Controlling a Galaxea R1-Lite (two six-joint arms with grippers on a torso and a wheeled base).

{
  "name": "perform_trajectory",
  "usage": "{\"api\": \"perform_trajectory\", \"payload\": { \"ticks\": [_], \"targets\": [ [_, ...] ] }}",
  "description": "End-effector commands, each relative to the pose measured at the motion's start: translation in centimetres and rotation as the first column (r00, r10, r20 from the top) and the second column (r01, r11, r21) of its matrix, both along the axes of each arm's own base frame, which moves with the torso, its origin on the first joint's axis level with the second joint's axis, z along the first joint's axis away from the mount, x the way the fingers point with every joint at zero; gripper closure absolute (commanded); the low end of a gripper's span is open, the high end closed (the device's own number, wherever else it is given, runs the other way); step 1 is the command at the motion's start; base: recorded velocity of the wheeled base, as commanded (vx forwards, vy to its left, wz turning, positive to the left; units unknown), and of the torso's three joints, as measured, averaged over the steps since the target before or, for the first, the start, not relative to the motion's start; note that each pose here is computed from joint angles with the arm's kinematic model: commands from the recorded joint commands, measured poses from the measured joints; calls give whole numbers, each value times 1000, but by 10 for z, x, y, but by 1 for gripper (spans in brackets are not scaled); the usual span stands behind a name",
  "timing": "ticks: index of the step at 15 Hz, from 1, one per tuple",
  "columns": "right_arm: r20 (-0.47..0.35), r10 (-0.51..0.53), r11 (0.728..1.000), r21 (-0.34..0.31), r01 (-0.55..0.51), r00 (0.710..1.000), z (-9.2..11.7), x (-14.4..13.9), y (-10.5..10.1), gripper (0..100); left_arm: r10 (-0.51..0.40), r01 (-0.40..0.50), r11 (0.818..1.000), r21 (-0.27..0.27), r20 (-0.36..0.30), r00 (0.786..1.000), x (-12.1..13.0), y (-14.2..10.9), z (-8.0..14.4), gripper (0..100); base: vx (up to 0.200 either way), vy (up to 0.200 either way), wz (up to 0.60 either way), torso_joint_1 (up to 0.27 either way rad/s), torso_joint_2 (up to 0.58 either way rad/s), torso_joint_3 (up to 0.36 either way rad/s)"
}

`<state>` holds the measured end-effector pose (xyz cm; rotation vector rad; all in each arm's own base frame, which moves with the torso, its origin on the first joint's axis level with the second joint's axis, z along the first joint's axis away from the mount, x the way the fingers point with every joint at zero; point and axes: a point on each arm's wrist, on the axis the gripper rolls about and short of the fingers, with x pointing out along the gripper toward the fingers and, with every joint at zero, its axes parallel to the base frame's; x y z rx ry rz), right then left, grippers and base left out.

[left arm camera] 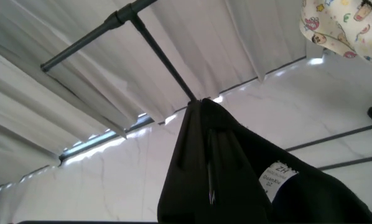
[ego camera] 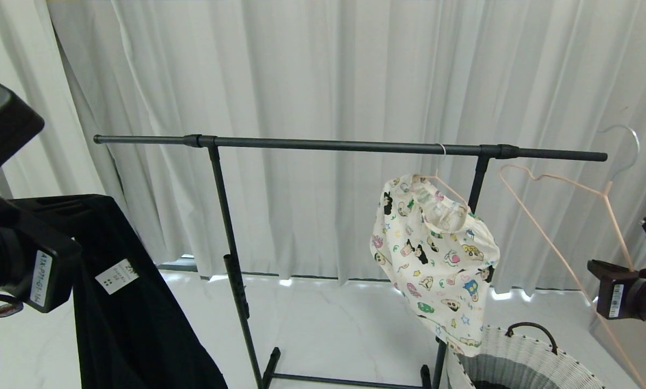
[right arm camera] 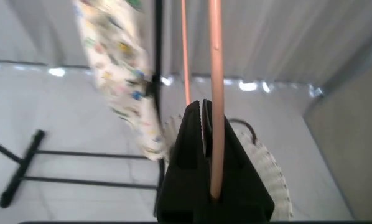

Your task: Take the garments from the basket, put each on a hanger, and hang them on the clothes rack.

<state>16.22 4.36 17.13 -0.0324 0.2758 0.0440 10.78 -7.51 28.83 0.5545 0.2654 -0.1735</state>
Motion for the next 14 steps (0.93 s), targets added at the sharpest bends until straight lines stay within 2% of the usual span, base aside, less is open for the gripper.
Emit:
{"api": "perform_trajectory", "payload": {
  "ticks": [1,3,5,6,7,9,11,13,14],
  "targets": [
    [56,99,995,19,-100,993,16,1,17,100,-2,2,1000,3,-3,1000,1,-1,0,100,-200,0,0,2,2,2],
    [80,250,967,26,-253,965,24,-7,43,100,-11,11,1000,4,-5,1000,0,-2,-1,100,-100,0,0,4,1,4],
    [63,388,920,22,-390,919,20,-22,64,100,-28,28,1000,4,-5,1000,-1,-4,-1,100,0,0,0,0,0,0],
    [34,476,879,15,-477,879,15,-34,75,100,-36,36,999,6,-8,999,-1,-5,-2,100,0,0,0,0,0,0],
    [-12,580,815,4,-580,815,6,-51,88,100,-34,34,999,10,-13,999,0,-6,-3,100,0,0,0,0,0,0],
    [-72,679,731,-13,-682,730,-8,-71,99,100,-17,17,1000,11,-31,999,5,-8,-6,100,0,0,0,0,0,0],
    [-98,753,653,-11,-757,651,-14,-87,109,100,60,-62,998,-23,-83,995,19,-10,-17,100,0,0,0,0,0,0],
    [-122,790,605,5,-796,600,-18,-96,118,100,131,-142,987,-80,-135,982,34,-21,-28,100,0,0,0,0,0,0],
    [-132,801,590,10,-808,583,-20,-99,121,100,185,-202,974,-102,-157,970,42,-27,-34,100,0,0,0,0,0,0]
  ]
}}
